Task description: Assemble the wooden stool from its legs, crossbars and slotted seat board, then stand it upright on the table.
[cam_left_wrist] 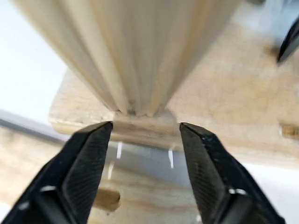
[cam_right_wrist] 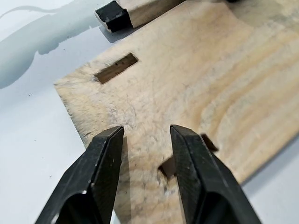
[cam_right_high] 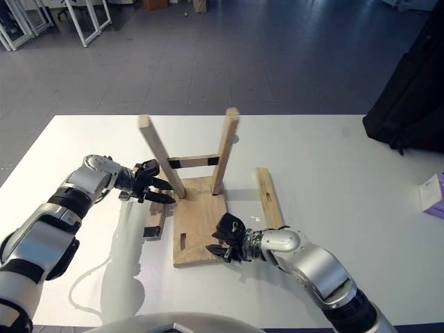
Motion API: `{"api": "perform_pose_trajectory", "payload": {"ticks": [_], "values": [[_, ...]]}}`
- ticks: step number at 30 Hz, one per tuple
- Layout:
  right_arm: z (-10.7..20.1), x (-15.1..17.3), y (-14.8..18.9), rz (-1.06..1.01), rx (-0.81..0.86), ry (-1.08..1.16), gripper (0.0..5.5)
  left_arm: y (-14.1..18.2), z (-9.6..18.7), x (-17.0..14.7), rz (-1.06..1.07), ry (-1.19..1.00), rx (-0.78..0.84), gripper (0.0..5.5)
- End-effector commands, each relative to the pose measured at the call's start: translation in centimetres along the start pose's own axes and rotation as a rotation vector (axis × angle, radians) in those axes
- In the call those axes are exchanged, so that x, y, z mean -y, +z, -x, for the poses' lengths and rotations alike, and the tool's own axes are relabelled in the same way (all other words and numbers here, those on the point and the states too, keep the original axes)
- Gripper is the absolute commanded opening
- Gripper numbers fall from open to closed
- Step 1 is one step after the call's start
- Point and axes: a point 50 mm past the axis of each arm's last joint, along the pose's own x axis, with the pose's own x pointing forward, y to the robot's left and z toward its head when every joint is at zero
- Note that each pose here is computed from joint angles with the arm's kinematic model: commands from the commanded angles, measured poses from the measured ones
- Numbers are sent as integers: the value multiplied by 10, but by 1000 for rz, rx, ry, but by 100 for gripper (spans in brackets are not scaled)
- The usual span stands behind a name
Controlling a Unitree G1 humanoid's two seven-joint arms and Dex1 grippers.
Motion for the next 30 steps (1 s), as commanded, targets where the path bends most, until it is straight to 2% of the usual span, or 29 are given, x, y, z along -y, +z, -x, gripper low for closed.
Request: {"api": "perform_pose_trajectory", "payload": {"ticks": [1,4,7,9,10,12,13,15,17,20,24,27,30], "values": [[-6,-3,-21,-88,-73,-30,180,-6,10,-2,-10,6,-73,332],[-6,-3,-24,-104,-67,-49,180,-1,31,-5,-14,47,-42,397],[-7,-4,-26,-111,-62,-64,180,13,58,-2,-37,111,80,428],[-8,-6,-27,-120,-57,-74,180,38,79,6,-37,199,289,428],[-8,-7,-28,-123,-54,-77,180,45,90,13,-37,278,380,428],[-6,-6,-23,-125,-13,-127,180,37,102,23,51,586,515,428],[-3,-2,-17,-132,35,-183,180,27,103,28,117,743,557,428],[6,13,5,-146,176,-306,180,7,89,47,260,952,613,428],[16,21,24,-154,288,-376,180,-5,70,63,357,1080,606,428],[23,21,44,-147,381,-404,180,-36,44,81,441,1180,464,428],[23,18,49,-149,387,-397,180,-64,46,83,502,1252,359,428],[22,15,51,-149,384,-389,180,-78,39,78,546,1181,321,428],[23,16,54,-132,382,-377,180,-108,36,76,587,1152,243,428]]}}
